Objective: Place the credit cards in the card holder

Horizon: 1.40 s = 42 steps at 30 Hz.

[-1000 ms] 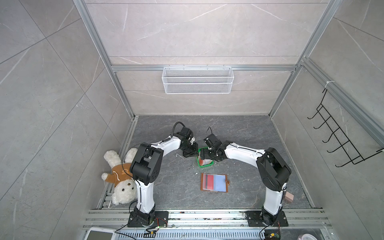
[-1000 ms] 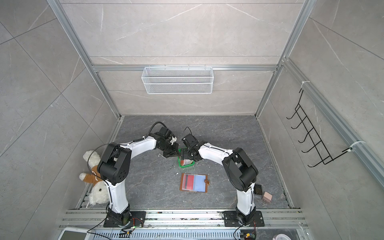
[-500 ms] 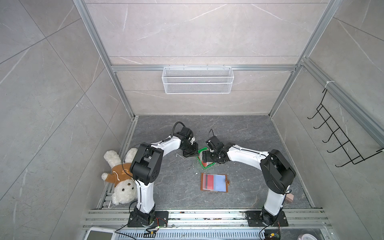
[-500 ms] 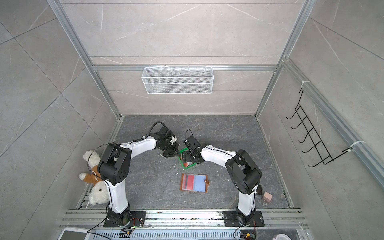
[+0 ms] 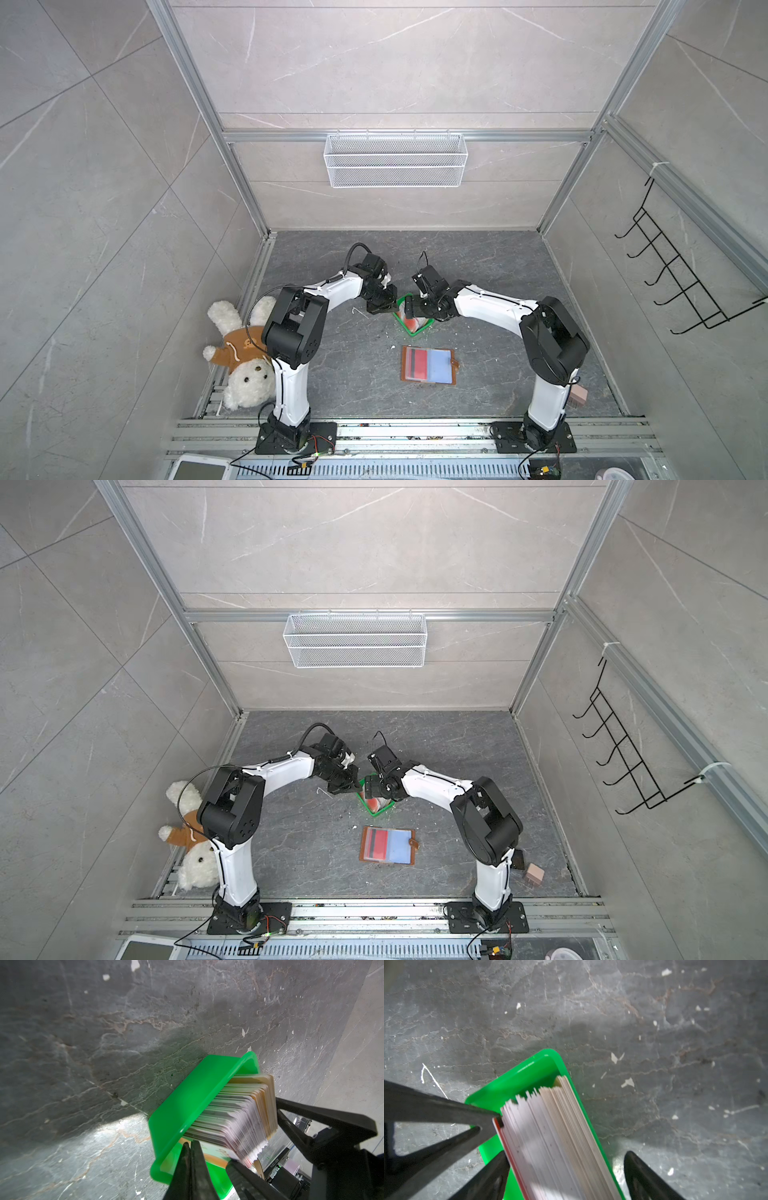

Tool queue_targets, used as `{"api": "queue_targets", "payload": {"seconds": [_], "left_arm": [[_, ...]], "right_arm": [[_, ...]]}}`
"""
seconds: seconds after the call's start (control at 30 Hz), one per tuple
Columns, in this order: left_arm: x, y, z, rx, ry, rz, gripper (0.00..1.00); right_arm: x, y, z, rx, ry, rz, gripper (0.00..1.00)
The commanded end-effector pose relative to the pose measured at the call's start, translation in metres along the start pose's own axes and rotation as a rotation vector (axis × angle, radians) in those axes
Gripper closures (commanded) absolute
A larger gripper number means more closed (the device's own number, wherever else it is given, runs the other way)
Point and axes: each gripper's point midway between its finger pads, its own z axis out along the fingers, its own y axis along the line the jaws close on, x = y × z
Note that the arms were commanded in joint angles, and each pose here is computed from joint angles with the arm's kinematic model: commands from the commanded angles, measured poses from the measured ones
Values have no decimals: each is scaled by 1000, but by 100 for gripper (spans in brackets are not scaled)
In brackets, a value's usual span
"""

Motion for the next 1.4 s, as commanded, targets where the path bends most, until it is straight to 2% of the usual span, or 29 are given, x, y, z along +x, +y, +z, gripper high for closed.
{"api": "queue_targets", "payload": {"seconds": [0.0,0.33,0.77,0.87,1.0,1.23,1.37], "left_arm": [[2,-6,-2,10,22,23,100],[5,-14,3,53,45,37,100],[11,-19,12,69,72,54,95],[11,-19,12,69,71,52,94],[11,-20,12,68,72,53,94],[11,-19,12,66,69,53,94],[10,-19,11,65,65,55,94]], "right_arm": [[-1,0,5,7,19,-23,14],[-6,-3,-2,19,-10,-8,15],[-12,-3,-21,9,-49,-7,15],[-13,-2,-33,-6,-69,-12,19],[-15,5,-48,-45,-88,-29,30],[-12,28,-47,-167,-53,-106,68],[-11,37,-36,-199,-26,-140,77]]}}
